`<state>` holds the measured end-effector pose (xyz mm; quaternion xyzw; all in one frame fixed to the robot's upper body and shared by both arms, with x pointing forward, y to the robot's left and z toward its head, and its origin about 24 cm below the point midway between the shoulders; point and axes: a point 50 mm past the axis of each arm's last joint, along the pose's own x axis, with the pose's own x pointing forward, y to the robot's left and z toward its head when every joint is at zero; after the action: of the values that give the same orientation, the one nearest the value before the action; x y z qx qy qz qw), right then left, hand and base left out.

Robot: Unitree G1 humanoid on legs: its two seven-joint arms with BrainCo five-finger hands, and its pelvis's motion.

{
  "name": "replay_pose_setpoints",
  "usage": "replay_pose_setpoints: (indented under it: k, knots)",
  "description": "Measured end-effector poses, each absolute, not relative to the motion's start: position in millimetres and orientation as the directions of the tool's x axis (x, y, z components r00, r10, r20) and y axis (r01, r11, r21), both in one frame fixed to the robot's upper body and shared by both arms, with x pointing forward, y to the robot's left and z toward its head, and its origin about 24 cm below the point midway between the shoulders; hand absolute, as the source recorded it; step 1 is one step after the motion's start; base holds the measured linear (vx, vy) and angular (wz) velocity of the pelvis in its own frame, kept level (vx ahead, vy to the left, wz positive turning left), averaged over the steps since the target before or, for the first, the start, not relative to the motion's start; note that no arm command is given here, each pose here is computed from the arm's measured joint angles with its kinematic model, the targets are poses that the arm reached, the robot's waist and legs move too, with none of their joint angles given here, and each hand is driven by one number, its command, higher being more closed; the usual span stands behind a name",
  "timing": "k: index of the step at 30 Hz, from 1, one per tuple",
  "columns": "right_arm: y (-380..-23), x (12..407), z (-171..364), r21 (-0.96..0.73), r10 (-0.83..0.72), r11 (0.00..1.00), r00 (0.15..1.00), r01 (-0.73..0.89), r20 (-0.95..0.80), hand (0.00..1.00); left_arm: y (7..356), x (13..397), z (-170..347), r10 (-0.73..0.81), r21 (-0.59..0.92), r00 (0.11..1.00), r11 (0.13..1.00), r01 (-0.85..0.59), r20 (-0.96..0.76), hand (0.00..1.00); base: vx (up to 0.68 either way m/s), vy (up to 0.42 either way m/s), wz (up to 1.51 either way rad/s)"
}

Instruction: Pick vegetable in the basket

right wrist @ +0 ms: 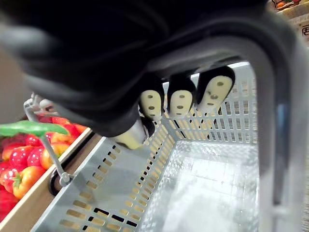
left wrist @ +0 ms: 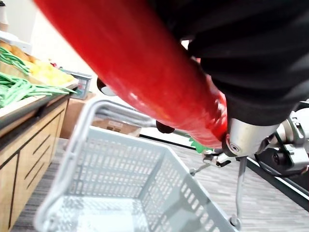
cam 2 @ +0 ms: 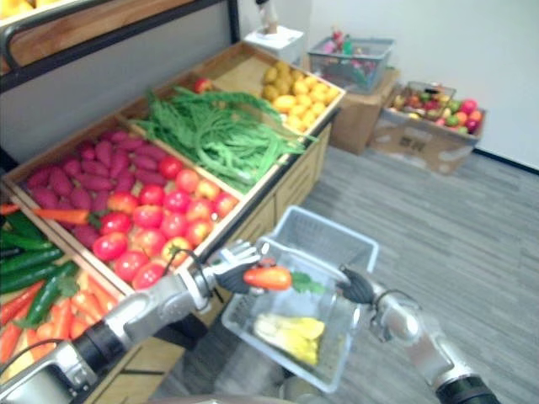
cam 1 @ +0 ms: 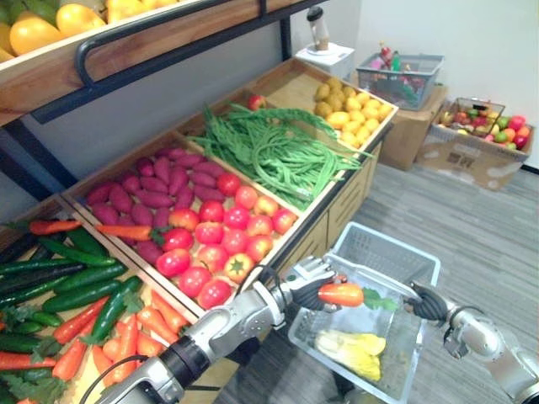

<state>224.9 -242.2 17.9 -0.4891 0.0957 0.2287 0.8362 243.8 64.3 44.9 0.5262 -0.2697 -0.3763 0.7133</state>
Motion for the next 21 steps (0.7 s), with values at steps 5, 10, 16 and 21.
replay_pose_setpoints:
  k: [5, 10, 16, 21]
  knots:
    - [-224, 241, 40, -0.8, 0.386, 0.369, 0.861, -0.474, -0.332, 1.0, 60, 245, 32, -0.82, 0.945, 0.568, 0.124, 0.302, -0.074, 1.0, -0.03, -0.048, -0.26]
    - [-207, 245, 50, -0.78, 0.476, 0.358, 0.819, -0.514, -0.321, 1.0, 58, 247, 17, -0.805, 0.931, 0.578, 0.094, 0.352, -0.137, 1.0, -0.03, -0.061, -0.23]
    - [-197, 249, 59, -0.772, 0.533, 0.347, 0.789, -0.533, -0.305, 1.0, 59, 253, 7, -0.775, 0.923, 0.603, 0.071, 0.377, -0.187, 1.0, -0.04, -0.046, -0.22]
    - [-192, 250, 62, -0.763, 0.561, 0.338, 0.769, -0.55, -0.306, 1.0, 60, 257, 2, -0.761, 0.928, 0.611, 0.031, 0.371, -0.219, 0.0, -0.04, -0.044, -0.11]
